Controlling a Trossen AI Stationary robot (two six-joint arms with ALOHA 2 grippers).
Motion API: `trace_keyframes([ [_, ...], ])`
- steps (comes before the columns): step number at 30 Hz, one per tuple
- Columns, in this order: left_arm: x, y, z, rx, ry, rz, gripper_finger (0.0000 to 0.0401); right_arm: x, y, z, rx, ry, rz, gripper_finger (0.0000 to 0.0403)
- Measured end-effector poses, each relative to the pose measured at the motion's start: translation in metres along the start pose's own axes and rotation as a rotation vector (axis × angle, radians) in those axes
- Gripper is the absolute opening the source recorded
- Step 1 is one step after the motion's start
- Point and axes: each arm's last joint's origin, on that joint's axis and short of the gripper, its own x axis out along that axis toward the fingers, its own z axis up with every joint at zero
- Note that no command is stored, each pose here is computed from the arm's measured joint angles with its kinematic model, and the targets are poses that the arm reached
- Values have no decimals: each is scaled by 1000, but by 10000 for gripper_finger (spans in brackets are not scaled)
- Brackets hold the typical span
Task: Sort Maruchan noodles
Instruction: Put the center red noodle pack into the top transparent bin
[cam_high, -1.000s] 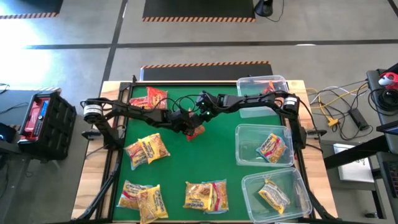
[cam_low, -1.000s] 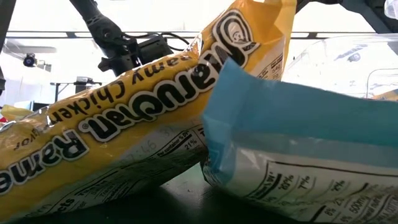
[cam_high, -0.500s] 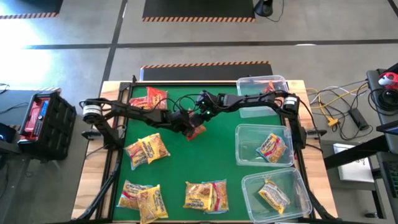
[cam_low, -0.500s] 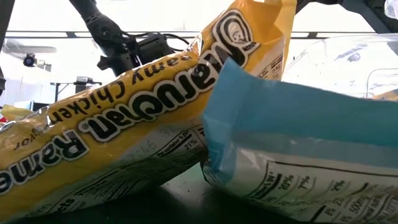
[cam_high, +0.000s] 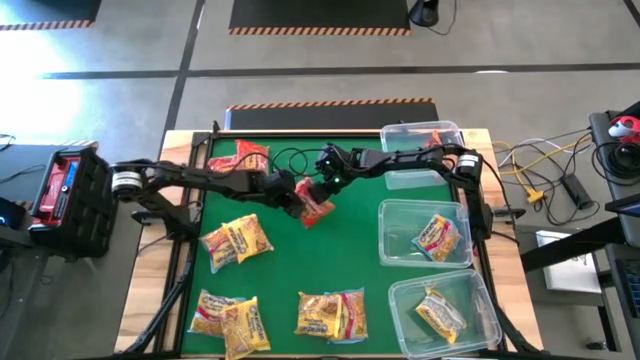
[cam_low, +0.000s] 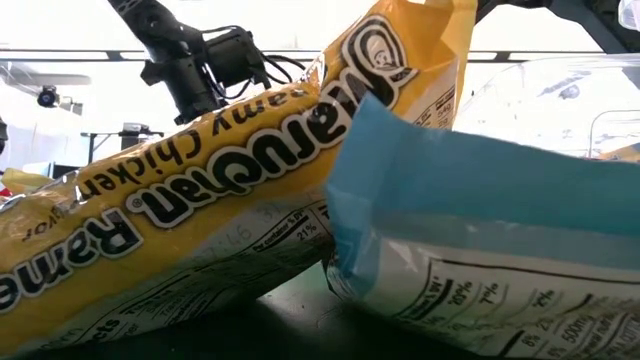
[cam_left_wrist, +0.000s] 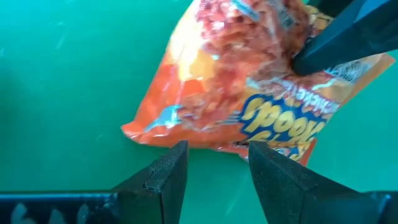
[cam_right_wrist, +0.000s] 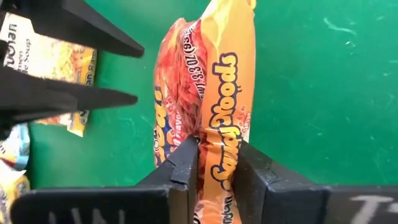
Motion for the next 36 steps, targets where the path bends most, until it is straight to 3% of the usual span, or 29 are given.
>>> trace_keyframes([
  [9,-11,8,-7,-72,71,65,152,-23,-4,10,-23,-26,-11,58],
  [21,-19,10,-6,-98,39,76,152,-81,-16,32,-58,-147,-45,58],
  [28,-19,10,-5,-103,21,89,152,-129,-29,45,-75,-267,-127,58],
  [36,-19,10,-4,-119,-6,104,152,-210,-37,52,-70,-523,-294,58],
])
